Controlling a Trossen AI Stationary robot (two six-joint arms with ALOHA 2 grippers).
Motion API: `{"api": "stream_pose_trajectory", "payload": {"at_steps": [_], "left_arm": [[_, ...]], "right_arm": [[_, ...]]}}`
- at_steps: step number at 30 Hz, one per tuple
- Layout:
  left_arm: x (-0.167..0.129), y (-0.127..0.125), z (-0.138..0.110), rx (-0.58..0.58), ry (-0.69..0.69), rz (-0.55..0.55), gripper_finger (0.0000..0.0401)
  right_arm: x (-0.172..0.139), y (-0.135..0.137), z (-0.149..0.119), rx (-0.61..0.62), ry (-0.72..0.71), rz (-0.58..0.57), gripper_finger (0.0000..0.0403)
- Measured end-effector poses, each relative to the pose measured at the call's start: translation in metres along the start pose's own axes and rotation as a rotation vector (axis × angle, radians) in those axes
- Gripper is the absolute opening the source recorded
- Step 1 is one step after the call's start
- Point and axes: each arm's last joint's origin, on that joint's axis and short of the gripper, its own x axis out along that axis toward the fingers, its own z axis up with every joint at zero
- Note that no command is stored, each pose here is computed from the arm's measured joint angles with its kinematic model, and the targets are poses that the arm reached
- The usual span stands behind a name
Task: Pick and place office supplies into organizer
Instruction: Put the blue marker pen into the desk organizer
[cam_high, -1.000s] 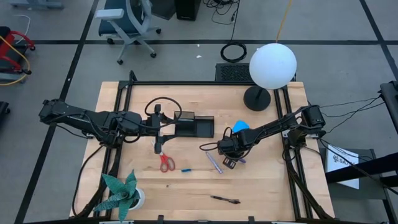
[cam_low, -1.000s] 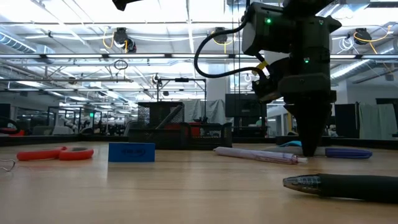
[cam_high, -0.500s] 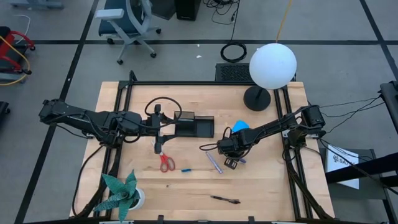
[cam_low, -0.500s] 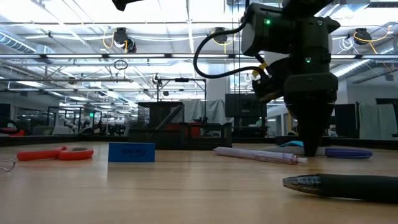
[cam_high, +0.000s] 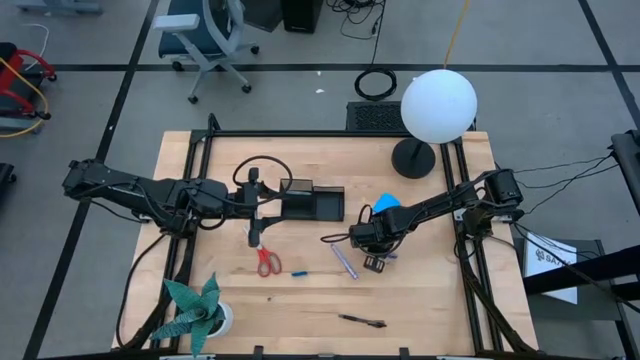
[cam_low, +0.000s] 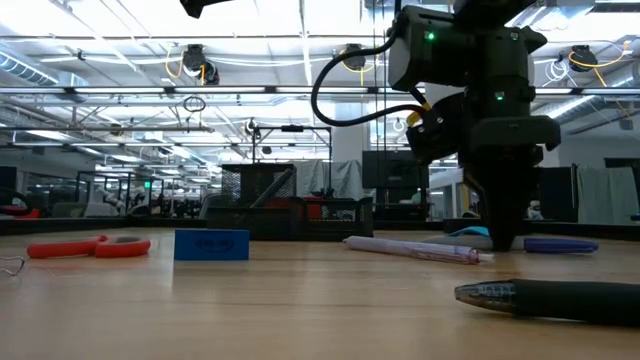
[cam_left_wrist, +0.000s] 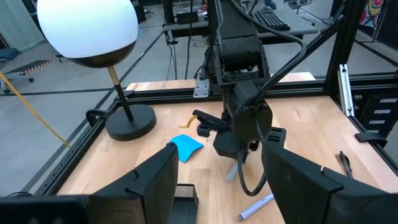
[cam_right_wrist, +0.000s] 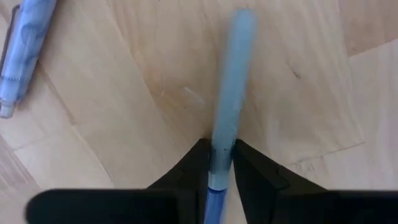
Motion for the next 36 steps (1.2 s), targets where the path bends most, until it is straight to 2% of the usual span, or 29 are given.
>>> {"api": "stream_pose_trajectory", "payload": {"at_steps": [3,11,16,20,26,36], "left_arm": [[0.0,0.0,0.0,-0.005,0.0,0.0,0.0239],[0.0,0.0,0.0,-0.007,0.0,0.0,0.0239],[0.0,0.0,-0.001,-0.044,0.011,0.001,0.0239],[0.0,0.0,-0.002,-0.049,0.023,0.002,0.0239],[0.0,0.0,-0.002,-0.019,0.022,0.002,0.0239],[0.0,0.0,0.002,-0.004,-0.02,-0.002,0.0239]], "right_arm": [[0.0,0.001,-0.001,-0.053,0.017,0.028,0.0024],[-0.003,0.002,0.0,-0.114,0.004,0.062,0.0024],[-0.016,0.005,0.003,-0.163,-0.07,0.189,0.0024],[-0.043,0.012,0.009,-0.225,-0.263,0.319,0.0024],[-0.08,0.018,0.019,-0.333,-0.607,0.397,0.0024],[-0.113,0.012,0.048,-0.44,-1.103,0.228,0.0024]]}}
